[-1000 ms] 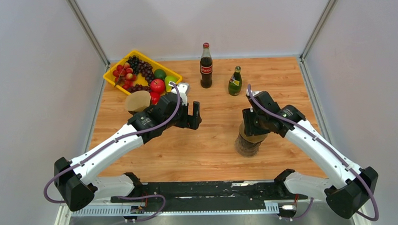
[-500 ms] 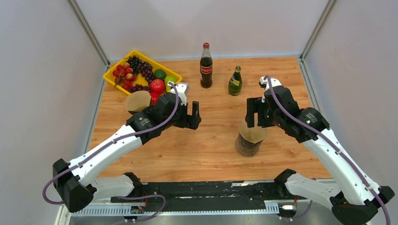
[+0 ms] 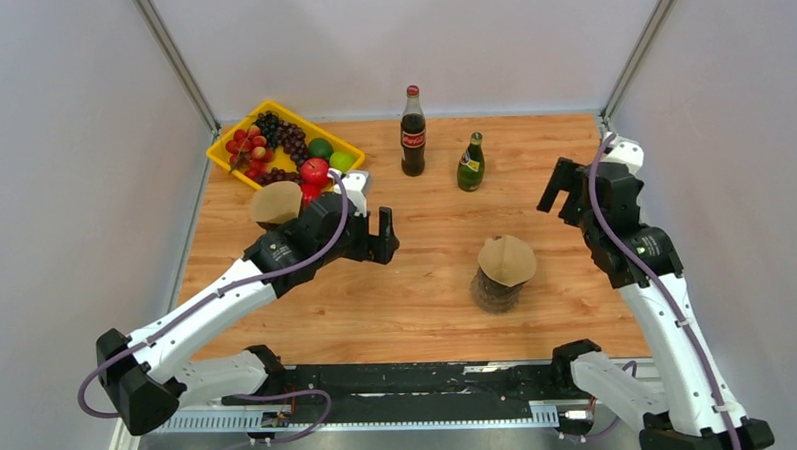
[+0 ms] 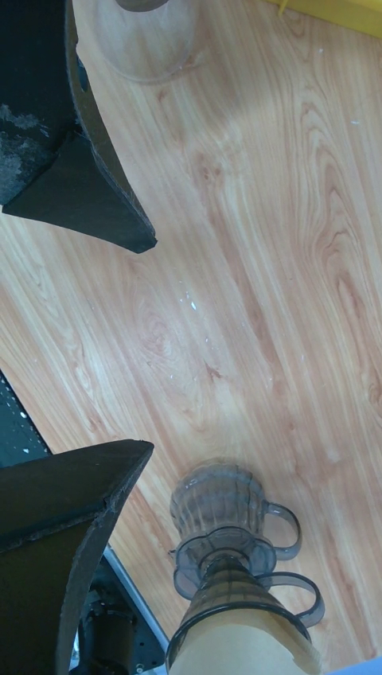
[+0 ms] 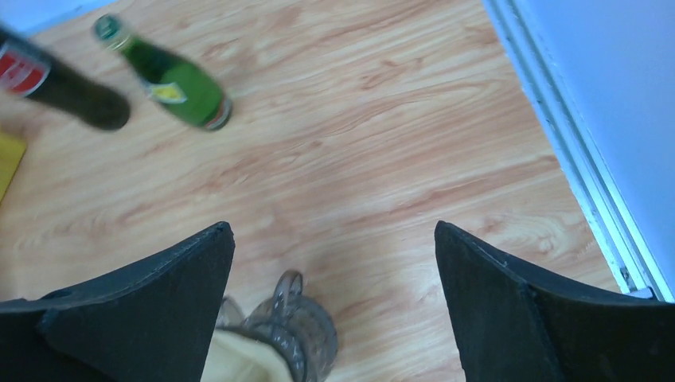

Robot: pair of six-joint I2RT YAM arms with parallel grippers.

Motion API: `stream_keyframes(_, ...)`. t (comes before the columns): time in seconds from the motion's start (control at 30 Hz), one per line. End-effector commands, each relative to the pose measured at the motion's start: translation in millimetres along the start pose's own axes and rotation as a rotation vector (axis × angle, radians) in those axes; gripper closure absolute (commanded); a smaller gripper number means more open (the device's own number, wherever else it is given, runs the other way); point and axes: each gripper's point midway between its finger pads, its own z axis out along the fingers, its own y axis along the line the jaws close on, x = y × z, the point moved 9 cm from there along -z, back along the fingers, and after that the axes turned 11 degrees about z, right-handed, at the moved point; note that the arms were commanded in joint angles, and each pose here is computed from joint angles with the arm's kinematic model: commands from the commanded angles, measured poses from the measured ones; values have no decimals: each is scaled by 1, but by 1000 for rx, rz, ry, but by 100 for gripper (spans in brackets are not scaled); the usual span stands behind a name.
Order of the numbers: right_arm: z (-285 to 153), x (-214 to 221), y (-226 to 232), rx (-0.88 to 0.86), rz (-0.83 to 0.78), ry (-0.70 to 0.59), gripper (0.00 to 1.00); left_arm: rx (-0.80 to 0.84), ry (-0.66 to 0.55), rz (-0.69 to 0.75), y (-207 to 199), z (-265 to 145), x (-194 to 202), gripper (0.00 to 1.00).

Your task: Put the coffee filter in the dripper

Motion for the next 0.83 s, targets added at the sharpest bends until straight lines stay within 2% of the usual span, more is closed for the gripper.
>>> stream_keyframes(0.0,28,-15,-14,23,151,-98,0,24,-63,-28,-1,-9,-5,0)
stream_keyframes(0.2,49,-5,-38,140,256,-180,0,20,-70,-41,2,-12,2,0)
stream_keyframes(0.47,43,4,-52,190,314,-288,0,8,-84,-62,6,-18,9,0)
stream_keyframes(0.8,40,7,-56,191,313,-317,0,-23,-76,-82,9,-20,13,0)
